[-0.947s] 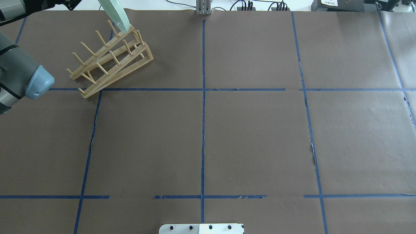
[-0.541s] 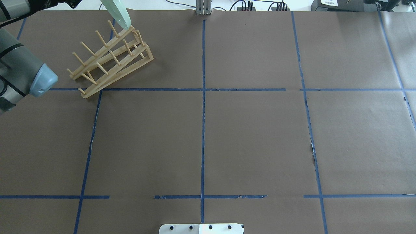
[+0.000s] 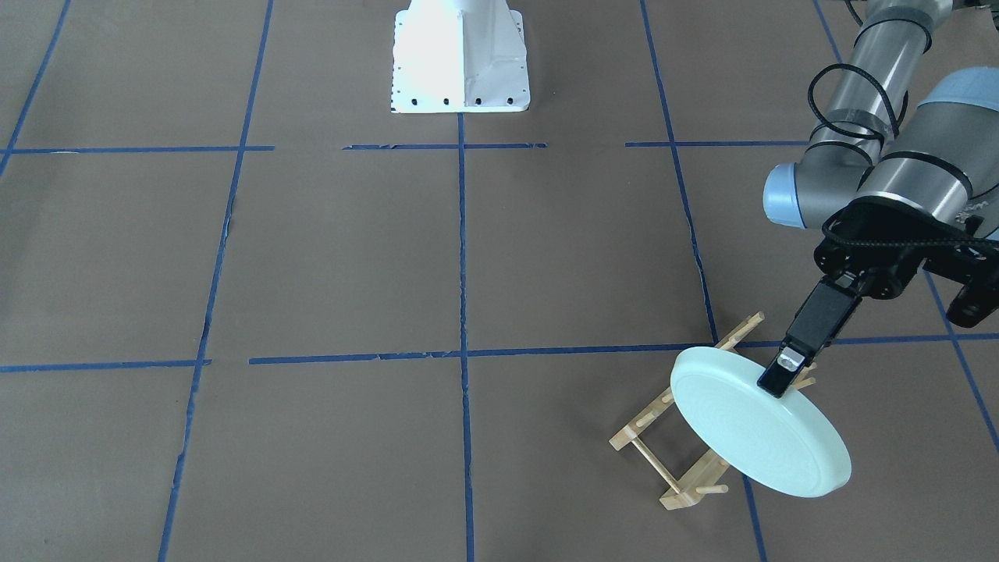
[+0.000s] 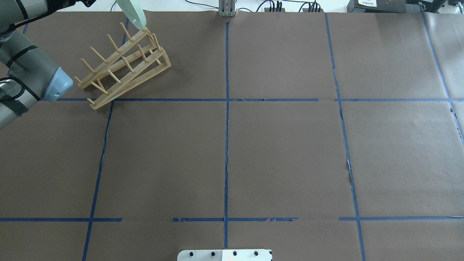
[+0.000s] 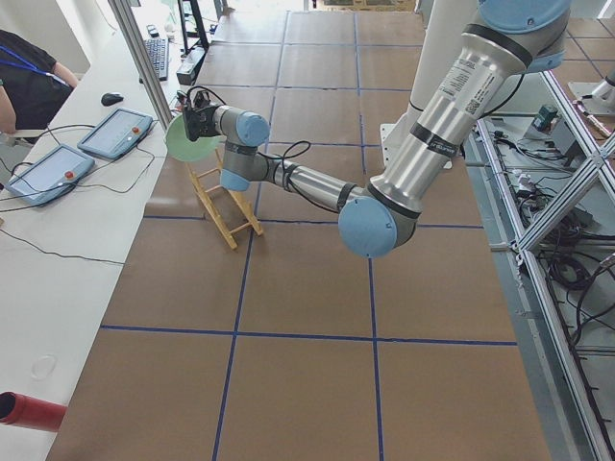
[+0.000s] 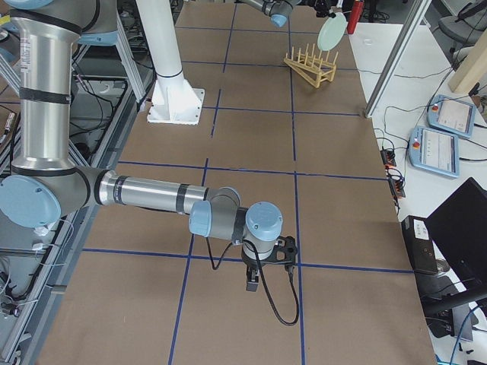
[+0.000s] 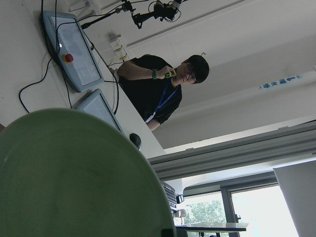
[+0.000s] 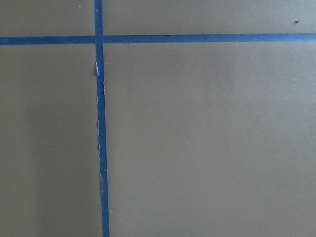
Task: Place plate on rack
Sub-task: 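Carry the upright plate with the left gripper above the wooden rack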
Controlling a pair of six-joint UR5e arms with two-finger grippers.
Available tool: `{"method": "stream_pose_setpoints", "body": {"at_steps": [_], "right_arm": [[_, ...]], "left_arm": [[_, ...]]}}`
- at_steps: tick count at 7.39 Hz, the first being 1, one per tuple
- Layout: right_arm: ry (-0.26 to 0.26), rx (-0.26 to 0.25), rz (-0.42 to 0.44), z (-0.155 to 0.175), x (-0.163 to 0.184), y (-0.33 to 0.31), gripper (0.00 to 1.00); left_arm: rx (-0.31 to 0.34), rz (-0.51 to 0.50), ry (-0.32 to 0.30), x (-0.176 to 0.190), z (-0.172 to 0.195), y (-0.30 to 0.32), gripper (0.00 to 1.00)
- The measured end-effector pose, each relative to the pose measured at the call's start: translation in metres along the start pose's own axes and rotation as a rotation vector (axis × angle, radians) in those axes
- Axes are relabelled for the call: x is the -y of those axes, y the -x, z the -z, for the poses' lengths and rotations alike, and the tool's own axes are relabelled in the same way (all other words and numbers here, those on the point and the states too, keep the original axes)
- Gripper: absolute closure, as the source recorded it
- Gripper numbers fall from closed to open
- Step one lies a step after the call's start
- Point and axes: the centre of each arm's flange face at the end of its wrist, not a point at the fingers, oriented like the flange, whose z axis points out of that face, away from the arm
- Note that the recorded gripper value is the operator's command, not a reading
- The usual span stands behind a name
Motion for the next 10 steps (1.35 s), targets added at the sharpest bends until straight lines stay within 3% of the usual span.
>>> {"method": "stream_pose_setpoints", "body": {"at_steps": [10], "right_arm": [[-0.001,0.000,0.000,0.000,0.000,0.000,0.00]], "left_arm": [[0.054,-0.014,0.021,-0.014,-0.023,0.035,1.00]]}}
